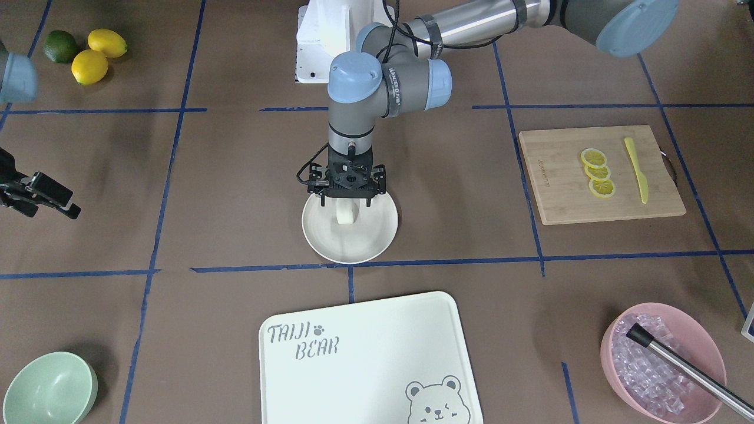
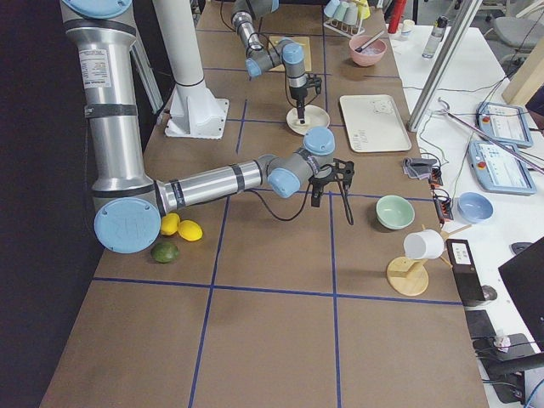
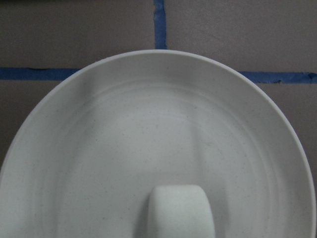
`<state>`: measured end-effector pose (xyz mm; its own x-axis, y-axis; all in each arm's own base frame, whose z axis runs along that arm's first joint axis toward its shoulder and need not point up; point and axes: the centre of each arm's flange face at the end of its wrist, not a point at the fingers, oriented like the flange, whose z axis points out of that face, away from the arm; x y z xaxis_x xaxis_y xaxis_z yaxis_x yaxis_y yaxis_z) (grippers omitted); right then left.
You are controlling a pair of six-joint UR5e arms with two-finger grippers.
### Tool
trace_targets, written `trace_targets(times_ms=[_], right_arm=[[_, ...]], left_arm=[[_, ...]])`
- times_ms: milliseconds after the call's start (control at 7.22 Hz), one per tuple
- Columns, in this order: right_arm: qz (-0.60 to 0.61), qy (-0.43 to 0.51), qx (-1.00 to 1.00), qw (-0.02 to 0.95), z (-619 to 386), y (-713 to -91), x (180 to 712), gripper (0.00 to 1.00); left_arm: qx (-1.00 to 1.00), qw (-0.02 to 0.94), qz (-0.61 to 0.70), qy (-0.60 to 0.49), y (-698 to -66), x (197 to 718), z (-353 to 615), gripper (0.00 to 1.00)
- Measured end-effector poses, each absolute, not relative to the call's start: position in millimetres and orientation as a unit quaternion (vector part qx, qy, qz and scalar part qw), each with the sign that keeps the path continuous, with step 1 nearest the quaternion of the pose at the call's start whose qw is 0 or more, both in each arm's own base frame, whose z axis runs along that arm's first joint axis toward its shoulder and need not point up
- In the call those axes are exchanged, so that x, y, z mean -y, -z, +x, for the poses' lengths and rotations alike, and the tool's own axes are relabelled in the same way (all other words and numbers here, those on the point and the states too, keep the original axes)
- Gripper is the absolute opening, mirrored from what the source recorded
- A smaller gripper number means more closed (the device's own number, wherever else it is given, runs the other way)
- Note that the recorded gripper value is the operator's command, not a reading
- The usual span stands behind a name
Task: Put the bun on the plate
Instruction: 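Open the left gripper and withdraw the left arm from the plate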
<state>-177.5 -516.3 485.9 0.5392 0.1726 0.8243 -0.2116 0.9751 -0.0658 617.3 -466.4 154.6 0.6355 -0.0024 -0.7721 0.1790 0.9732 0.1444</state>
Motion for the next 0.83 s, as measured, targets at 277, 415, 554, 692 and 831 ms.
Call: trace_targets(times_ms=[277,415,554,692,831], right_arm=[[0.021,-0.113,0.467,0.877,-173,-488,516,1.00],[0.022,-0.120,0.465,0.877,-166,-491,517,1.00],[0.024,-0.123,0.465,0.877,-154,-496,517,1.00],[0.026,-0.118,0.465,0.877,-137,-506,514,1.00],[0.030,-0.110,0.463,0.879,-118,-520,507,1.00]], left_arm=[[-0.416,0.902,0.111,0.028,-169,473,529,0.99],[-0.416,0.902,0.116,0.002,-197,480,470,0.99],[-0.416,0.901,0.118,-0.030,-229,489,409,0.99],[-0.412,0.902,0.116,-0.062,-272,497,345,0.99],[-0.400,0.905,0.116,-0.090,-326,504,277,0.99]])
